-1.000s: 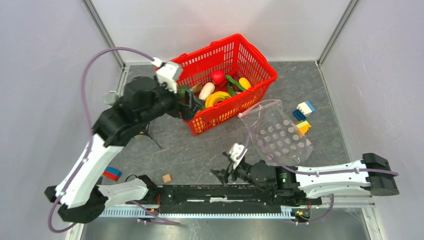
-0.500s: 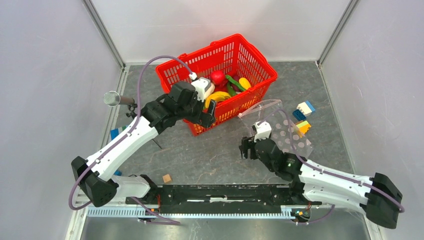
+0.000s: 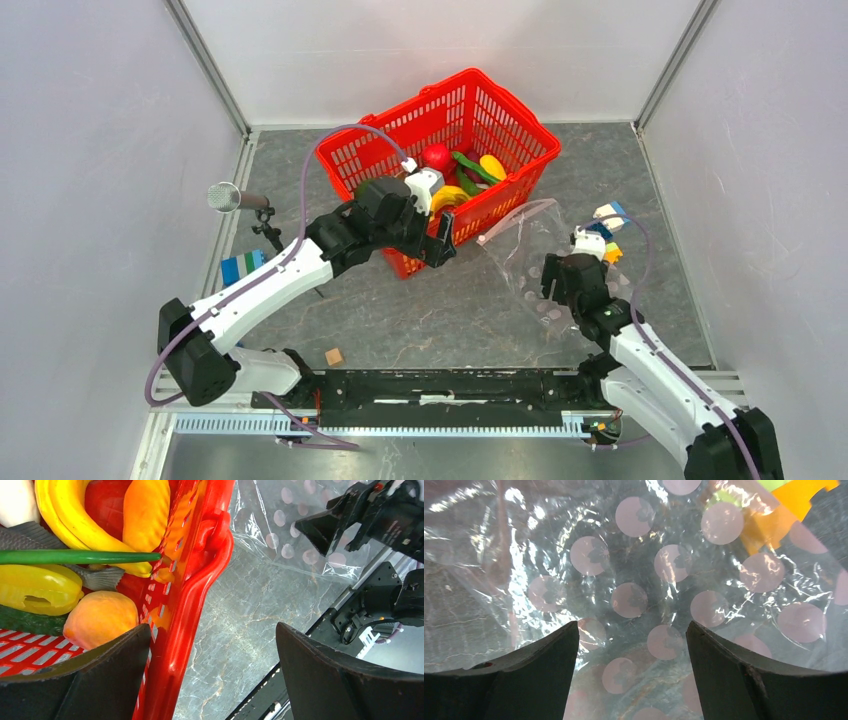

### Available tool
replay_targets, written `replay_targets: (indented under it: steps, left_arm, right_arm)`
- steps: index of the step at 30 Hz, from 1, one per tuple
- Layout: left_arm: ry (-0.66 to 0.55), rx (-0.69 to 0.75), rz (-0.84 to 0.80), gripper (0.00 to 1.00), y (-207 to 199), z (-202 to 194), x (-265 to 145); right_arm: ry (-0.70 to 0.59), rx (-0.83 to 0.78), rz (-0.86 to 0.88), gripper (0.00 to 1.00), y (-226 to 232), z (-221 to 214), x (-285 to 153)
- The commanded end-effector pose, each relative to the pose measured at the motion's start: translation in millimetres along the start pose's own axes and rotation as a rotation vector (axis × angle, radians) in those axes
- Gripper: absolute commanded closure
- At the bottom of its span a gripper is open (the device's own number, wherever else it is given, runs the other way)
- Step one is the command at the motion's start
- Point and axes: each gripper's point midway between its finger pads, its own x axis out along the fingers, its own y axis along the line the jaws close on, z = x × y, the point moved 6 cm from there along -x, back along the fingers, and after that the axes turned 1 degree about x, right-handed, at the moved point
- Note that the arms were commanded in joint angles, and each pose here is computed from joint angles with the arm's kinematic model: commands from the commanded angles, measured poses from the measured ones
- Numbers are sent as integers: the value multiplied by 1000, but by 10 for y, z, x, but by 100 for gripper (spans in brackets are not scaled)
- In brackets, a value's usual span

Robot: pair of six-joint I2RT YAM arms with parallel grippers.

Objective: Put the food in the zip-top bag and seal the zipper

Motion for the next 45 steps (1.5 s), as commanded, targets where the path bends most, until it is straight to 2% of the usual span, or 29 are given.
replay_targets:
  steps: [1, 6, 9, 11, 13, 17, 23, 25, 28, 30, 32, 39, 45]
  left_arm:
    - [-77, -28, -44, 0, -117, 131, -113]
    - [-129, 8, 16, 0, -56, 192, -316]
    - [-216, 21, -3, 0, -84, 260, -477]
    - [-248, 26, -11, 0, -85, 256, -527]
    - [-243, 23, -12, 0, -83, 224, -562]
    - [-249, 24, -6, 0, -76, 189, -669]
    - [-295, 34, -4, 0, -90, 236, -866]
    - [-291, 40, -7, 0, -97, 240, -894]
    - [-286, 41, -15, 0, -110, 234, -920]
    - [-290, 36, -24, 0, -122, 234, -939]
    - [-297, 35, -30, 0, -131, 237, -964]
    - [-302, 31, -53, 0, -156, 215, -1009]
    - [-300, 35, -105, 0, -220, 218, -1016]
  right_arm:
    - [-133, 20, 67, 17, 119, 555, -204]
    - [-183, 127, 208, 17, 414, 752, -108]
    - [-232, 169, 237, 22, 559, 847, 105]
    - [-236, 121, 249, 21, 665, 940, 258]
    - [-213, 63, 247, 14, 765, 1009, 433]
    - [-145, -64, 197, 13, 835, 1026, 727]
    - [-118, -139, 134, 39, 677, 709, 878]
    - [-110, -157, 127, 42, 643, 629, 897]
    - [-112, -184, 129, 41, 620, 576, 911]
    - [-115, -197, 129, 51, 612, 562, 926]
    - [-108, -214, 122, 56, 601, 553, 939]
    - [-93, -250, 152, 100, 582, 474, 902]
    - [-177, -262, 290, 100, 623, 551, 588]
